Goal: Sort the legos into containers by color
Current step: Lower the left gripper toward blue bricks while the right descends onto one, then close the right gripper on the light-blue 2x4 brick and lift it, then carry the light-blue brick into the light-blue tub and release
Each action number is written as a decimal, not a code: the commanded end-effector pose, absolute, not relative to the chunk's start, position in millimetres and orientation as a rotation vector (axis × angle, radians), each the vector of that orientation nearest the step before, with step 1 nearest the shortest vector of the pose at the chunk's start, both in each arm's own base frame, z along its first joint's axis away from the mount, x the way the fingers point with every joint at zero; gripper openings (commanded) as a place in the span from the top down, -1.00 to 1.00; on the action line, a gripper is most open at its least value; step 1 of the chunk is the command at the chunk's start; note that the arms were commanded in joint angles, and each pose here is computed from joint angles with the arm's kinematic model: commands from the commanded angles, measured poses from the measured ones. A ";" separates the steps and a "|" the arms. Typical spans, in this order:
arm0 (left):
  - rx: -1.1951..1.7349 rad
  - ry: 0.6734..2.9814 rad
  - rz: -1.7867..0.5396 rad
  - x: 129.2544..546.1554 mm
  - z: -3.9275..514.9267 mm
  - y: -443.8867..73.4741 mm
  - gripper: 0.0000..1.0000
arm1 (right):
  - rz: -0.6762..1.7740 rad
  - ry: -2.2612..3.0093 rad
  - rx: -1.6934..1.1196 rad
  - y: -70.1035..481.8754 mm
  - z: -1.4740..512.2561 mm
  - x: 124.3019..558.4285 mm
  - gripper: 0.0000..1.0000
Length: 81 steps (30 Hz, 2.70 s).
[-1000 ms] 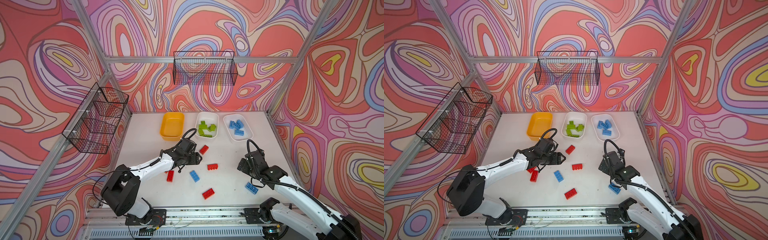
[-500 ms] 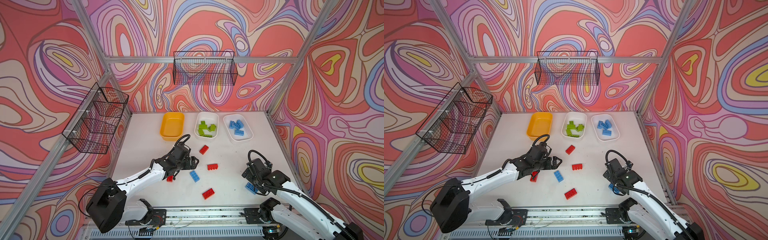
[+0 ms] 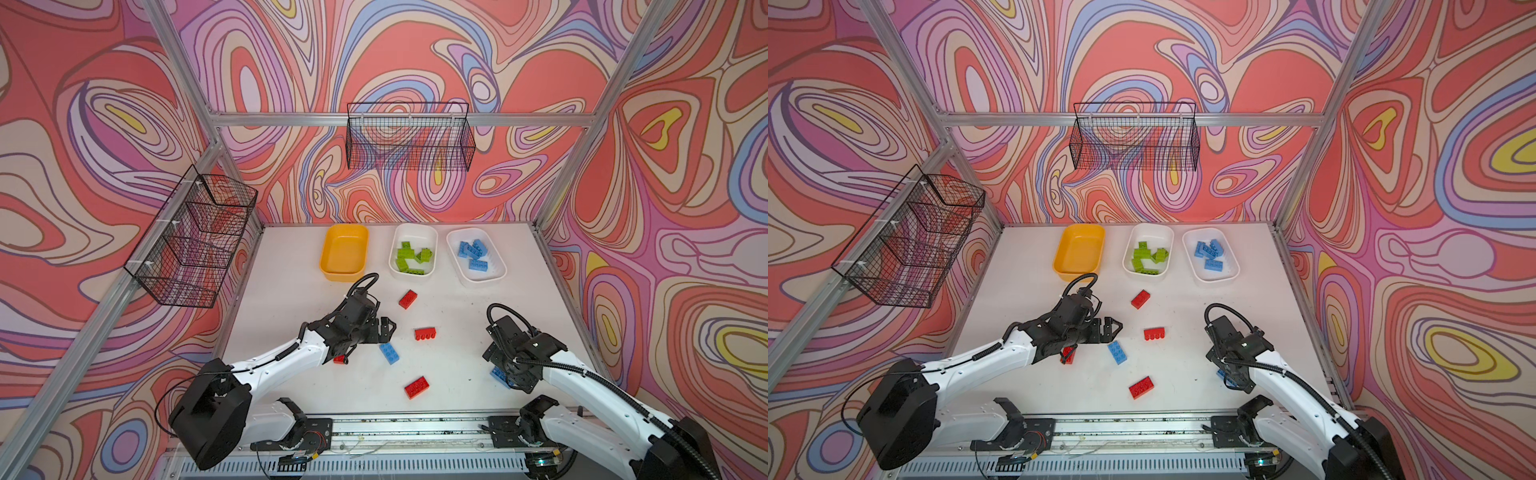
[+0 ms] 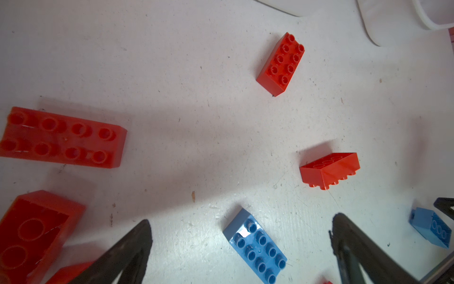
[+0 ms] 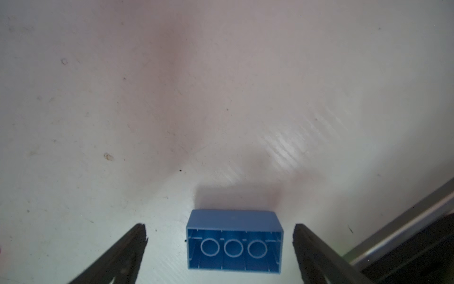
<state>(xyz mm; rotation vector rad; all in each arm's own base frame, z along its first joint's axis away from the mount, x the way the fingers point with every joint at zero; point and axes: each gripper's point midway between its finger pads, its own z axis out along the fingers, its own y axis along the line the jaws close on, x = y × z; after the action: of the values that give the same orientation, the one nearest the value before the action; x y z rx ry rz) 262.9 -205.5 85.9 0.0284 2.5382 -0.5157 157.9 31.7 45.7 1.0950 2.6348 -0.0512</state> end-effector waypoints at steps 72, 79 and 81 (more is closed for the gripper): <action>-0.099 2.601 -0.445 236.6 103.1 -180.7 -1.00 | 0.057 2.360 0.434 88.3 137.0 500.4 -0.02; -0.098 2.635 -0.452 230.5 101.9 -203.4 -1.00 | 0.066 2.349 0.513 52.7 102.8 543.8 -0.07; -0.098 2.640 -0.449 227.1 101.9 -208.5 -1.00 | 0.070 2.347 0.518 46.8 97.2 552.5 -0.19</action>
<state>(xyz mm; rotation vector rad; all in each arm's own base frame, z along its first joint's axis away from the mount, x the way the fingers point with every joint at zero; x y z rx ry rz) 229.8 -207.1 98.8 -0.0465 2.6271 -0.4716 534.8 47.9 90.3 0.5463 2.3859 0.0446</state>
